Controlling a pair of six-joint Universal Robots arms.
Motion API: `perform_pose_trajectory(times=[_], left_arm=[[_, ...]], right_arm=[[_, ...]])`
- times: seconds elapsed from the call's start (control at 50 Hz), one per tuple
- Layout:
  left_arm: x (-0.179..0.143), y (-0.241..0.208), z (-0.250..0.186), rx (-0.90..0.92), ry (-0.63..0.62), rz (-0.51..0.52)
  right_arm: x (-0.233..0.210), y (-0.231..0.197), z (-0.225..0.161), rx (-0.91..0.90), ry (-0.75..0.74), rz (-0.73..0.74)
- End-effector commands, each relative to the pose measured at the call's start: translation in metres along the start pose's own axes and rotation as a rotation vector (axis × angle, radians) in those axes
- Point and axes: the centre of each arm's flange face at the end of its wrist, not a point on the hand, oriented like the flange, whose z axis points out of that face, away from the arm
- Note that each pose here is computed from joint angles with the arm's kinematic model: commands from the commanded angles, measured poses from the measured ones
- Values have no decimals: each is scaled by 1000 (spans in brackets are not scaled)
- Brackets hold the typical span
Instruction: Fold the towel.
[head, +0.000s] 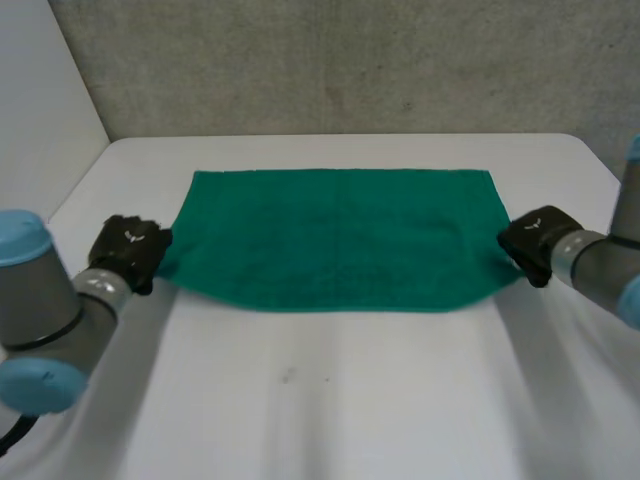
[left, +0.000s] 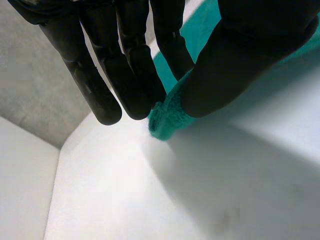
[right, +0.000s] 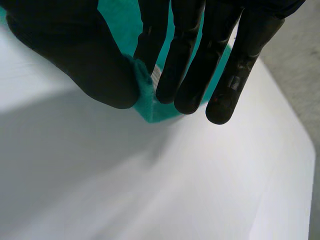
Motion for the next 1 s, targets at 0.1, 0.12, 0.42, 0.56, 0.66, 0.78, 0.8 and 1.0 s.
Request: perform_pose_trajectory(times=[0.1,0.12,0.42,0.56,0.66,0.78,0.8,1.0], left_arm=[[-16,-3,-94,-330,213,197],[-17,-4,-92,-317,201,197],[-3,-20,31,-30,42,199],[-13,-25,87,52,-123,188],[-3,-24,112,148,-113,198],[26,-20,119,254,-11,212],[33,-19,118,273,5,217],[18,-44,103,364,-108,213]], right_arm=[[22,18,-81,-224,-155,-164],[23,17,-78,-215,-141,-168],[16,-3,28,-4,36,-60],[30,-16,73,110,219,-64],[26,-21,108,166,329,-136],[15,-18,130,170,350,-206],[10,-18,133,165,349,-207],[24,-33,110,196,362,-62]])
